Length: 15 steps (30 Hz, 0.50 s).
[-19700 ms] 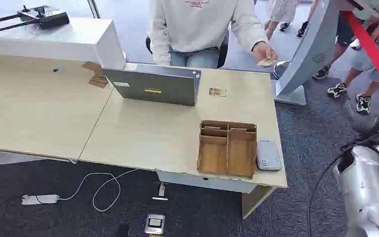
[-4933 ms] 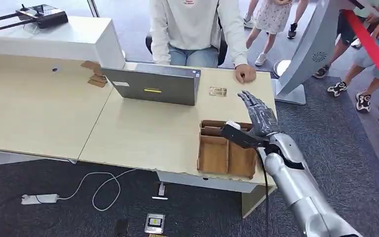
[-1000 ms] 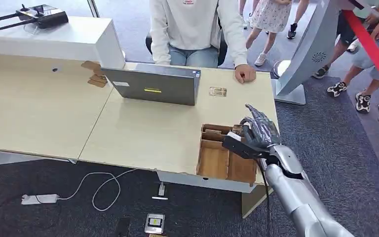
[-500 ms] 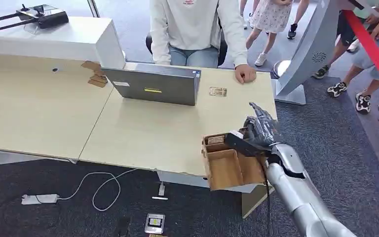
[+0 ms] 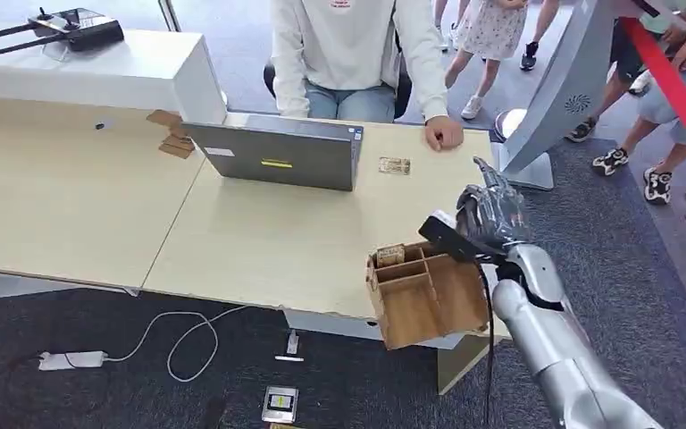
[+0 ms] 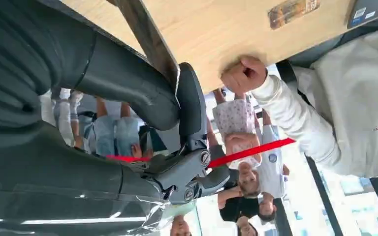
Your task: Pass the card to the sensor for recognition and then transmit it.
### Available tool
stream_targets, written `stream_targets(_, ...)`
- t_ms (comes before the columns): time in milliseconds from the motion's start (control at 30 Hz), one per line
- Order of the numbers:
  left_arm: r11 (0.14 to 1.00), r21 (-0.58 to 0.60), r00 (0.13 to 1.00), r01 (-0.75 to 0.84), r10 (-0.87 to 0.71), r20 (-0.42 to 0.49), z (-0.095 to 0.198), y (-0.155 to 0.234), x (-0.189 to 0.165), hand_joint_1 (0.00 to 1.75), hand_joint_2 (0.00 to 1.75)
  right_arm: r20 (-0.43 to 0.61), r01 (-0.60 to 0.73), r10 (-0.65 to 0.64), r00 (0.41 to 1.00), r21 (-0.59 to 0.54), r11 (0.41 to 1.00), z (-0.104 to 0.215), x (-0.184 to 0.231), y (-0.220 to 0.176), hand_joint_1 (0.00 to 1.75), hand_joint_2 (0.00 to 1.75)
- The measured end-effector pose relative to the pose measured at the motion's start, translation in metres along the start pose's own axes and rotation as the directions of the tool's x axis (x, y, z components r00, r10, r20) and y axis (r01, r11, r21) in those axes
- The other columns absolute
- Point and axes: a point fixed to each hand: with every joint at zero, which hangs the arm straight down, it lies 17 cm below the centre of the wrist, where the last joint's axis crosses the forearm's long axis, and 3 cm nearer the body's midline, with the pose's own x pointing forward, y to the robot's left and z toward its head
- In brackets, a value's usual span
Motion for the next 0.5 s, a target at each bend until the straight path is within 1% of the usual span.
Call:
stream_targets(200,1.0,0.009,1.0,0.008,-0.008,0.004,-0.002,0.006,-0.001,0.0,0.0,-0.003,0.001,-0.001,1.0,-0.048,0.999,-0.002,-0.001,-0.013,1.75,1.75)
stream_targets(500,0.999,0.022,0.999,0.037,-0.038,0.019,-0.003,0.011,0.001,0.0,0.0,0.029,-0.011,0.014,0.999,-0.102,0.995,-0.011,0.007,-0.037,1.75,1.75)
